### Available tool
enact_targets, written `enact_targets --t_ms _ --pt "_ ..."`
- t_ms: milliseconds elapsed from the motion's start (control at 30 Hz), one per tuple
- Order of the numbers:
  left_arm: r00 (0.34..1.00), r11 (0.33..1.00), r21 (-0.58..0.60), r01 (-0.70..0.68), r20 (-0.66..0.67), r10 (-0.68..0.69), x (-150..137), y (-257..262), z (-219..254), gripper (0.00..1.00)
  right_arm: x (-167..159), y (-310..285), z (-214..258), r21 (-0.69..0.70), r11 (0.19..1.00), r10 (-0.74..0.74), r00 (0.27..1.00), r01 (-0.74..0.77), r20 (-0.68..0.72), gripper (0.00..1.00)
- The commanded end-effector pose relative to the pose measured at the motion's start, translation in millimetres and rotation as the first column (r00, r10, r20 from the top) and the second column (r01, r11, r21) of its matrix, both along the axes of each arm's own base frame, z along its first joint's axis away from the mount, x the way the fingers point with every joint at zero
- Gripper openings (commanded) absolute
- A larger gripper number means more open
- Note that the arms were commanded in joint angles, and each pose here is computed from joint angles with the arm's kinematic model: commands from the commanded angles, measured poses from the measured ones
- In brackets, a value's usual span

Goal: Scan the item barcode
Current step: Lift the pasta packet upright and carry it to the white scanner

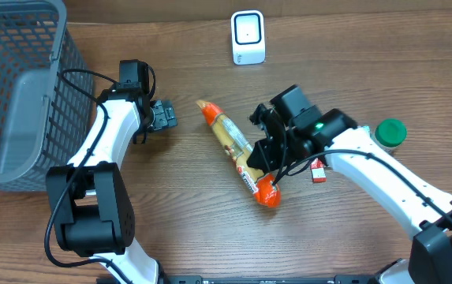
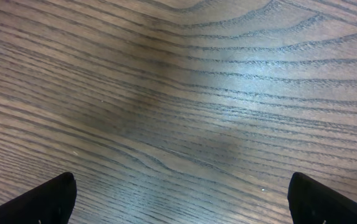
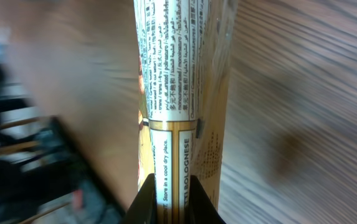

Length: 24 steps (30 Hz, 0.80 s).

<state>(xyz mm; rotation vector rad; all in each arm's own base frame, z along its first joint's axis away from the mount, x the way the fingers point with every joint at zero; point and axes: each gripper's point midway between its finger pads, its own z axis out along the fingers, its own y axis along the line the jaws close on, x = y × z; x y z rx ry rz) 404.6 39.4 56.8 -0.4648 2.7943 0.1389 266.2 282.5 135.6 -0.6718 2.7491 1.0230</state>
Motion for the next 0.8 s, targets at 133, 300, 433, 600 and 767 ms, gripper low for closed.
enact_targets --t_ms 133,300,433,600,767 --pt "0.999 1.000 0.017 0.002 0.034 -0.002 6.8 4.2 12.0 1.00 -8.1 22.5 100.3 0.333 0.930 0.113 0.983 -0.155 0.142 0.04" --pt "0.999 1.000 0.017 0.002 0.034 -0.002 6.8 4.2 12.0 1.00 9.8 32.5 163.4 0.405 0.908 0.034 0.984 -0.105 0.177 0.03" --pt "0.999 1.000 0.017 0.002 0.034 -0.002 6.8 4.2 12.0 1.00 20.3 38.4 212.2 0.457 0.883 -0.002 0.974 -0.105 0.228 0.03" --pt "0.999 1.000 0.017 0.002 0.034 -0.002 6.8 4.2 12.0 1.00 38.8 41.3 259.1 0.512 0.856 -0.062 0.968 -0.074 0.244 0.03" --pt "0.999 1.000 0.017 0.002 0.034 -0.002 6.8 4.2 12.0 1.00 82.3 34.0 253.6 0.537 0.843 -0.144 0.974 0.028 0.177 0.03"
